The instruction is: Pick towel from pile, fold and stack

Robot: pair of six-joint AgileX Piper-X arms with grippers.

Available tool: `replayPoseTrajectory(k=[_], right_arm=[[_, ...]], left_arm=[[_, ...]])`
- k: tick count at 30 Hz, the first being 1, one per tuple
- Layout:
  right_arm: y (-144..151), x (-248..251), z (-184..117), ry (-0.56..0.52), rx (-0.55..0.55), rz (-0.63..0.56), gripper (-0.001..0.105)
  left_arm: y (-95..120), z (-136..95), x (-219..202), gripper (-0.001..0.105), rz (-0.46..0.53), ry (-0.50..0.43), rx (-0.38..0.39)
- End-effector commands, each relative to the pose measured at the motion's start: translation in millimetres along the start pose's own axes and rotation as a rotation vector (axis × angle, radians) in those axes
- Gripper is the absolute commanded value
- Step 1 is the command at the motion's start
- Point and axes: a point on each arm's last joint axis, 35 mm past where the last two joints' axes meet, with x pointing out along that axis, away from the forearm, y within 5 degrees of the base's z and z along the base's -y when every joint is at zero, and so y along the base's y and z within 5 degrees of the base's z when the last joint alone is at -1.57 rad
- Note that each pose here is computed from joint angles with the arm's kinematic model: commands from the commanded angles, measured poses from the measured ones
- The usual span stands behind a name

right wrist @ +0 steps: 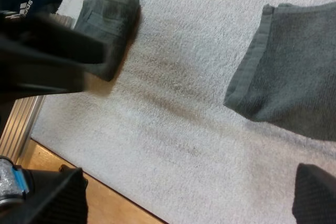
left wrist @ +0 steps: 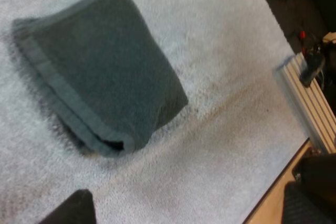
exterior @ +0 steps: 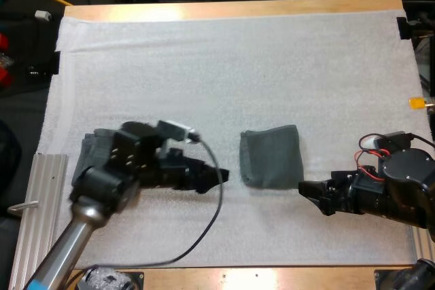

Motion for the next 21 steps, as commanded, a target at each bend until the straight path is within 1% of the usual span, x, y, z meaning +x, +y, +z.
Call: replayPoseTrajectory(k=[1, 5, 8, 11, 18, 20, 21], right_arm=[[1, -3, 1, -0.012, -0.015, -0.002, 0.077], [1, -3, 1, -0.011, -0.015, -0.002, 0.077], [1, -3, 1, -0.011, -0.015, -0.002, 0.077], [1, -3, 1, -0.013, -0.016, -0.008, 0.077], [-2, -3, 2, -0.031, -0.063, -0.091, 0.077], [-3, -3, 2, -0.036, -0.074, -0.132, 0.077], [-5, -3, 2, -0.041, -0.073, -0.176, 0.077]], left_arm=[[-1, 5, 10, 0.069, 0.006, -0.006, -0.004], [6, 12, 42, 0.069, 0.025, 0.032, -0.037], [14, 19, 66, 0.069, 0.026, 0.055, -0.08], [27, 23, 87, 0.069, 0.04, 0.076, -0.127], [57, 28, 128, 0.069, 0.072, 0.113, -0.231], [64, 28, 136, 0.069, 0.081, 0.122, -0.253], [68, 27, 140, 0.069, 0.084, 0.127, -0.266]])
